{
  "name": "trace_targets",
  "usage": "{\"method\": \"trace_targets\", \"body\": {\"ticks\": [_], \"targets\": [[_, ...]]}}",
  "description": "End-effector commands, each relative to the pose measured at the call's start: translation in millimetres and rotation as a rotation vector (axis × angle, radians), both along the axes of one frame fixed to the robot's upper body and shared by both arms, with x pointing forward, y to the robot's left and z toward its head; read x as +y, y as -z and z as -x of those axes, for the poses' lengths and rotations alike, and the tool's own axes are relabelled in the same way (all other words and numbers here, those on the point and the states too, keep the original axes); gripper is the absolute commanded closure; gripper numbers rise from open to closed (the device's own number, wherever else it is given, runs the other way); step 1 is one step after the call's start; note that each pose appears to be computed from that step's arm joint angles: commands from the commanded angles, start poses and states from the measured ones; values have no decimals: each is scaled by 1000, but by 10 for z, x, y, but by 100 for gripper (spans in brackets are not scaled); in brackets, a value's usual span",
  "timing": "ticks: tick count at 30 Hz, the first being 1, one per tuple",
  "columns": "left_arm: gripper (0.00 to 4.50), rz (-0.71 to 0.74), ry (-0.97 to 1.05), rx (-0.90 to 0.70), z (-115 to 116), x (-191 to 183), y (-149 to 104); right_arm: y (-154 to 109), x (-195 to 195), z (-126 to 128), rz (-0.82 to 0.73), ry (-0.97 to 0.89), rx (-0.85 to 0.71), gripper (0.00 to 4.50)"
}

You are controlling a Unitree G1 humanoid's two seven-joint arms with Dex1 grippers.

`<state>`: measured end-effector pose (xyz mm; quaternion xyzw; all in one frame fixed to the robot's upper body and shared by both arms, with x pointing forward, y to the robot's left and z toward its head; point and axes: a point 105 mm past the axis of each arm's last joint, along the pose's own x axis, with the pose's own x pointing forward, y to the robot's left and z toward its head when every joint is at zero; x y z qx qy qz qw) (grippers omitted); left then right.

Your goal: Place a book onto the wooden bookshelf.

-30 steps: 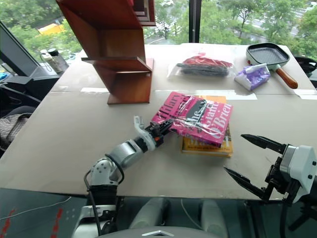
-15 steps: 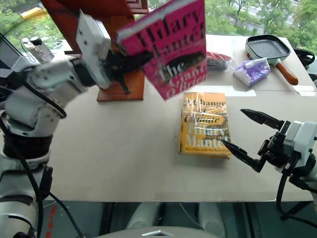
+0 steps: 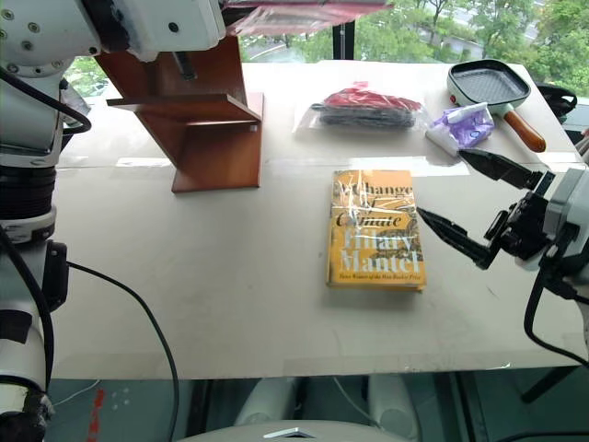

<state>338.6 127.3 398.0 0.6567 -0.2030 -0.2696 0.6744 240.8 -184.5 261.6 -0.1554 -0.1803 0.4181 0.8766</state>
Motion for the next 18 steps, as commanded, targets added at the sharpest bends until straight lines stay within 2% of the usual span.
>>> {"method": "trace_targets", "body": {"ticks": [1, 7, 11, 16, 18], "targets": [[448, -41, -110, 26, 114, 171, -170, -219, -51, -64, 4, 21, -47, 0], [448, -115, -279, 91, 126, 448, -146, -325, 27, -234, 10, -16, -96, 0], [448, -118, -417, 116, 120, 598, -216, -315, 106, -325, 11, -57, -119, 0], [448, -255, -631, 82, 92, 794, -208, -331, 177, -400, 1, -84, -150, 0], [448, -245, -687, 91, 82, 809, -228, -330, 188, -433, -3, -83, -156, 0]]}}
